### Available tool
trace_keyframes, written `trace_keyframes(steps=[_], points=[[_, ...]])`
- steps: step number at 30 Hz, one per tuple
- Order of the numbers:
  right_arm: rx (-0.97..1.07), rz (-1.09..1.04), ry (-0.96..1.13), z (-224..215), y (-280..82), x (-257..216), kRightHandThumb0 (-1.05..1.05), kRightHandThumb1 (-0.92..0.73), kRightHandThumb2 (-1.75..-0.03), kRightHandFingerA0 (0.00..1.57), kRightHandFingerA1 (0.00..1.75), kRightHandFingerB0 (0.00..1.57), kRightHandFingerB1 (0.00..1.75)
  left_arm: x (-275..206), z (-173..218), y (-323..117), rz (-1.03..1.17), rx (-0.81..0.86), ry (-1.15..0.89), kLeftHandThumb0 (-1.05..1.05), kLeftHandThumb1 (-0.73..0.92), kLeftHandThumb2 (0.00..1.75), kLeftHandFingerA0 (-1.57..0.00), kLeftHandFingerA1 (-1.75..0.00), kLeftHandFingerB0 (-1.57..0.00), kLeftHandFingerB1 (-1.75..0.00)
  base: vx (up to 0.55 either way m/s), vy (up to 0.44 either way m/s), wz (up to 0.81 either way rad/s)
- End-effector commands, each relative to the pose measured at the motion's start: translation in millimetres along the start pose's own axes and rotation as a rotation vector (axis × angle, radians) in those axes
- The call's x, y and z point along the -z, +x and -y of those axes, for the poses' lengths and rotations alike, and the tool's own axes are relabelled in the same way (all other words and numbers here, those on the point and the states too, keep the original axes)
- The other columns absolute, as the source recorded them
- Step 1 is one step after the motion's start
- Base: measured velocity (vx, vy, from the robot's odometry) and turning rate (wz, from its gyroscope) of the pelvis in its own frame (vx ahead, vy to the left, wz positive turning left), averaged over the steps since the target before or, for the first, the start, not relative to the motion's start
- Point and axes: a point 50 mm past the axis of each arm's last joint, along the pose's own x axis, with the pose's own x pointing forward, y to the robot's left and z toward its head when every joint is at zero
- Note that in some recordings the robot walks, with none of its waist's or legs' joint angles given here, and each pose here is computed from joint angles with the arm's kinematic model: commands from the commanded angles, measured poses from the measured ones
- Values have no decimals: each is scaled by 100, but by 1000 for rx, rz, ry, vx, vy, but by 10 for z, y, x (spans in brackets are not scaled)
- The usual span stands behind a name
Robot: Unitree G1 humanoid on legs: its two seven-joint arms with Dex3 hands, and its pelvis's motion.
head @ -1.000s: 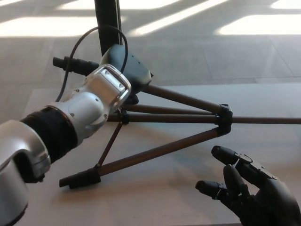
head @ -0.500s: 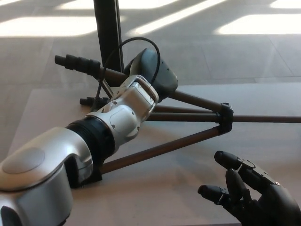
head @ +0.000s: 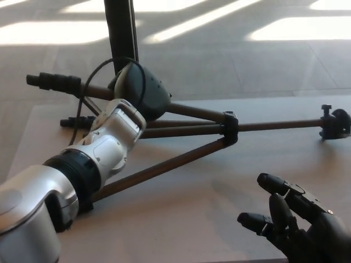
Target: Use both hands of the robot to pick up the tripod lying in the middle of the desk and make it stand upright on the desk
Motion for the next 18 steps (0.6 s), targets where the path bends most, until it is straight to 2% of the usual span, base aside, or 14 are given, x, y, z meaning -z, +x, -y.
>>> trace_keyframes(steps=[1,2,3,6,7,9,12,13,14,15,17,18], points=[[8,-52,-39,-25,103,47,-68,-70,-62,70,85,57,45,64,36,-45,35,-83,-172,-29,49,58,-93,-162,-74,-59,0,0,0],[15,-79,-24,-35,128,71,-69,-69,-61,69,82,56,42,66,0,-36,31,-89,-186,-32,53,58,-90,-165,-72,-57,0,0,0],[-4,-110,-3,-48,154,98,-69,-71,-62,60,83,50,42,67,-43,-22,28,-95,-168,-33,53,58,-89,-168,-75,-62,0,0,0],[-28,-148,12,-55,202,121,-69,-72,-62,55,81,45,40,72,-131,12,41,-100,-131,-34,53,56,-89,-169,-76,-65,0,0,0],[-36,-183,42,-90,274,163,-68,-69,-61,45,77,38,39,99,-229,30,29,-138,-228,-28,48,57,-89,-165,-77,-69,0,0,0],[-42,-267,129,-219,479,243,-67,-68,-60,34,82,30,43,177,-431,87,18,-169,-281,-27,49,54,-86,-175,-78,-80,0,0,0],[-22,-303,151,-256,586,268,-66,-68,-60,36,84,31,42,184,-593,129,22,-193,-315,-29,51,54,-85,-175,-76,-81,0,0,0],[21,-340,165,-302,702,319,-62,-68,-60,41,88,39,46,229,-740,158,12,-221,-374,-29,51,54,-84,-175,-78,-77,0,0,0],[17,-363,161,-336,759,360,-60,-54,-94,44,81,34,58,256,-827,162,8,-275,-391,-27,46,55,-88,-172,-83,-77,0,0,0],[12,-382,145,-357,780,407,-58,-70,-60,39,94,34,48,262,-893,167,13,-289,-404,-23,48,54,-88,-174,-80,-76,0,0,0],[7,-416,90,-396,808,510,-57,-69,-60,43,95,43,56,247,-1055,174,28,-319,-425,-21,51,55,-88,-171,-79,-74,0,0,0],[0,-429,67,-432,812,551,-60,-68,-61,47,93,46,53,224,-1116,178,27,-337,-424,-21,55,57,-86,-170,-62,-77,0,0,0]])
